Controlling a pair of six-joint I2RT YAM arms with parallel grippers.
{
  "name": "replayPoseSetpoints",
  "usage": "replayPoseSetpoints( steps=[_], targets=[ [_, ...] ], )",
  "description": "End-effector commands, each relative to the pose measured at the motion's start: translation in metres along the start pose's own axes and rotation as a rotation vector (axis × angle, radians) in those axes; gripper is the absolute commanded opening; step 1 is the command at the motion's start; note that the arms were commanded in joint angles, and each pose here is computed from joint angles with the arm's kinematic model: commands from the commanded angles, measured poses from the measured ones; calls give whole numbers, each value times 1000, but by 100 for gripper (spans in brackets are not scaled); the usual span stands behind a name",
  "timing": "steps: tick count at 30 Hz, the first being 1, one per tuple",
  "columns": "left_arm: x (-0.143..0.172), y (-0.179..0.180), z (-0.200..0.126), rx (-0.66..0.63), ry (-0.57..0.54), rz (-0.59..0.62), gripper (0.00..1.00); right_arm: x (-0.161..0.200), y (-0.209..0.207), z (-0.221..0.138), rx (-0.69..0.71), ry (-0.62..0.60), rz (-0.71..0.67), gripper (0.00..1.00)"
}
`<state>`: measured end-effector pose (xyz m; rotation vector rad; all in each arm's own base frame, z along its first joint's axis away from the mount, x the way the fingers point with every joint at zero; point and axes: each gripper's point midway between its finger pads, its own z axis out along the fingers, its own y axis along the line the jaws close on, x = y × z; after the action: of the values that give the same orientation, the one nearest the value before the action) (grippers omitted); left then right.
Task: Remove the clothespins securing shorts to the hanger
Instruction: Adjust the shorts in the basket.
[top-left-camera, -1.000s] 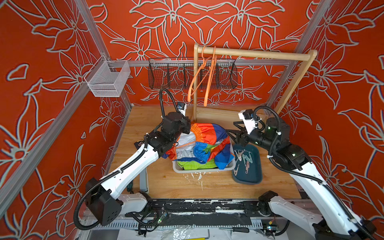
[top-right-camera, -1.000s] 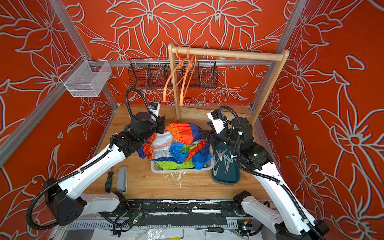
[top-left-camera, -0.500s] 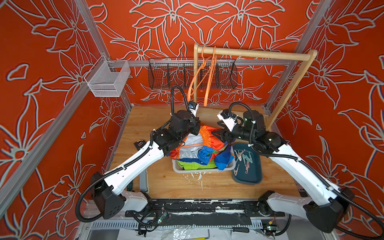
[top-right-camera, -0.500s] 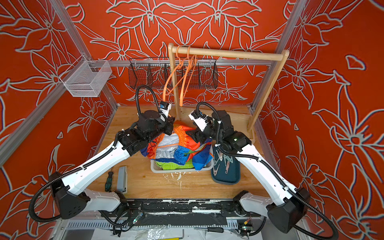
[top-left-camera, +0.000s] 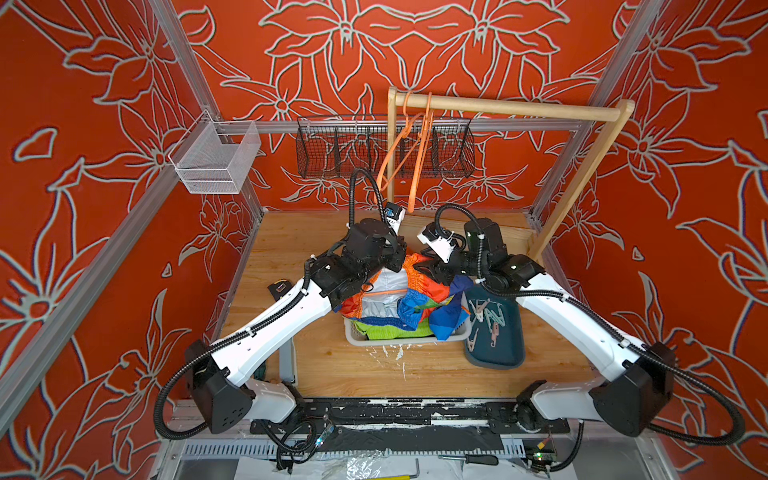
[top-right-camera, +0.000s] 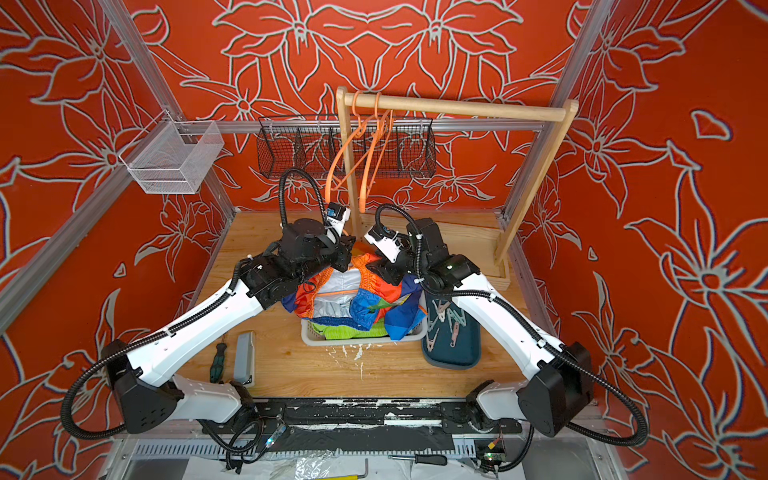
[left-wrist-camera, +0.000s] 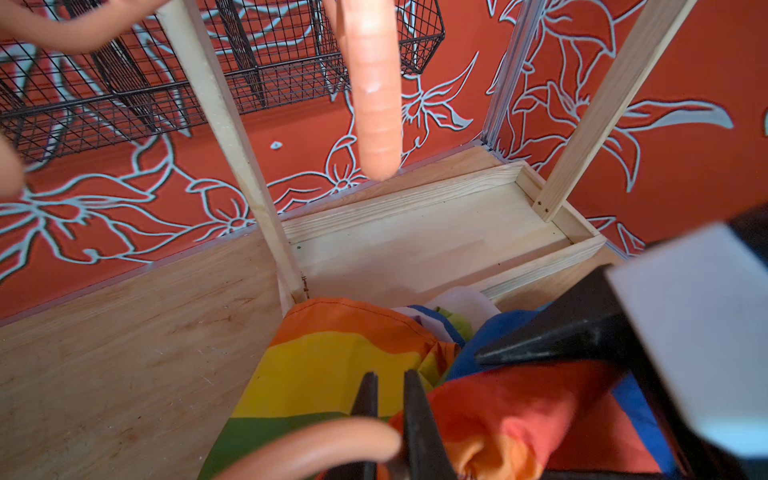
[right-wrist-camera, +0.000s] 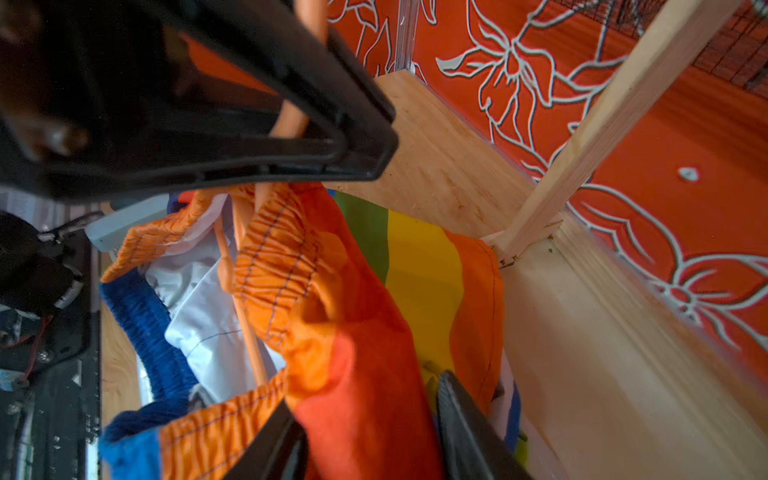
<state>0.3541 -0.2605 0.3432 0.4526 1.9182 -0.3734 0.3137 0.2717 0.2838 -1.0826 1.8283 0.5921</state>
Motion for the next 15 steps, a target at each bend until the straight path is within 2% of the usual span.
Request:
replayPoseSetpoints(
  steps=[1,5,9,11,15],
  targets=[
    [-25,-9,-7,37,-74,-10,0,-8,3,2,-17,-10,-54,27],
    [-26,-7,-9,27,-76,-7,0,-6,2,3,-10,-3,-65,6],
    [-27,-3,-13,6,-80,-1,1,-4,2,1,-4,-12,-80,1],
    [-28,-1,-15,-1,-85,1,15,-4,3,1,-3,-17,-88,0],
    [-33,4,-23,-21,-99,1,50,-2,2,3,-1,-14,-91,0]
  ],
)
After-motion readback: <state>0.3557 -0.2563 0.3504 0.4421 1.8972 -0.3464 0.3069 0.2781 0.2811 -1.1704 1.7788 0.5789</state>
